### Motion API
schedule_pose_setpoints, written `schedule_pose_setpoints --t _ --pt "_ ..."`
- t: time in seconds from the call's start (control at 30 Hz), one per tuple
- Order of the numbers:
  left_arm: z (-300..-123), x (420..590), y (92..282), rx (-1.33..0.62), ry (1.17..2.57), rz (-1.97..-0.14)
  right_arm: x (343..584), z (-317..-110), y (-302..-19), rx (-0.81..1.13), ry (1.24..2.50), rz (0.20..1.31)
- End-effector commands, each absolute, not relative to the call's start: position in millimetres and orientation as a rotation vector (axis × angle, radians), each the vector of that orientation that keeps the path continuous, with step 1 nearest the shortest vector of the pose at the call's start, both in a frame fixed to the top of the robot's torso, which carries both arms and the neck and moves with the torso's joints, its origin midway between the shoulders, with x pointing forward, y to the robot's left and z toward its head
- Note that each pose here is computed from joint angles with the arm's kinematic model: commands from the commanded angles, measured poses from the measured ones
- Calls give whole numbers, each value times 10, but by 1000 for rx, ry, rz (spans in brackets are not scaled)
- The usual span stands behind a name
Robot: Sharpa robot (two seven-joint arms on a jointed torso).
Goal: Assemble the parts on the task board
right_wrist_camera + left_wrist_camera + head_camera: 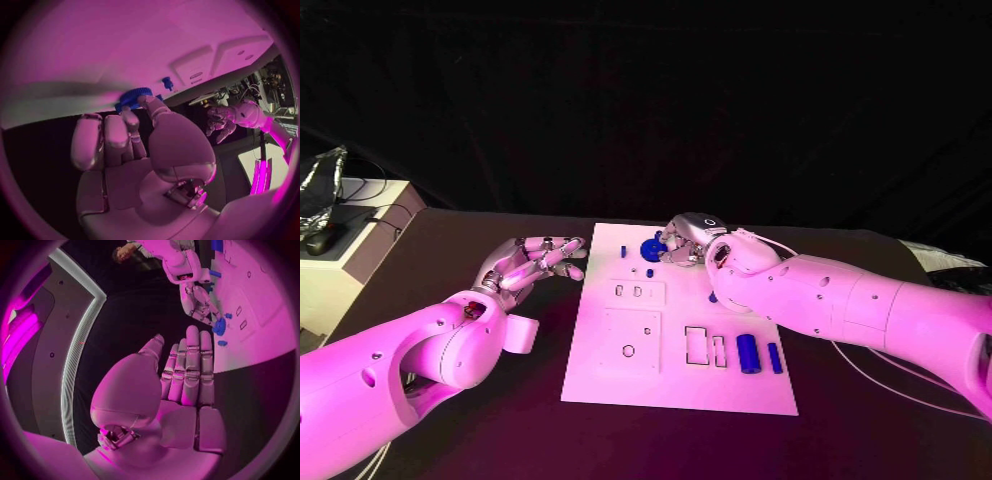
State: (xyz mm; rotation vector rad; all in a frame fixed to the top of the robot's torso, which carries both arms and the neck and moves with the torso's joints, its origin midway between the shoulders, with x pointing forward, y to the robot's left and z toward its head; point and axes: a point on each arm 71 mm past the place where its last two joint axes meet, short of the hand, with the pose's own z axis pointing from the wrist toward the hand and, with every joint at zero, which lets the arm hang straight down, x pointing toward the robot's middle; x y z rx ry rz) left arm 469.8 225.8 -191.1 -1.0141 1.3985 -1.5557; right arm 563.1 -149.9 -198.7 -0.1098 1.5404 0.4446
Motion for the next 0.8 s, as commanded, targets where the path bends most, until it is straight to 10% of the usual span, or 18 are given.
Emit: schedule_pose_setpoints --t 0.03,0.8 --pt "-1905 4696 2243 -1008 1399 -1563 5607 -2062 -1502 -114 1590 434" --pt "-1903 4698 2301 -1006 1389 -1553 5147 -1638 -2312 100 1411 724"
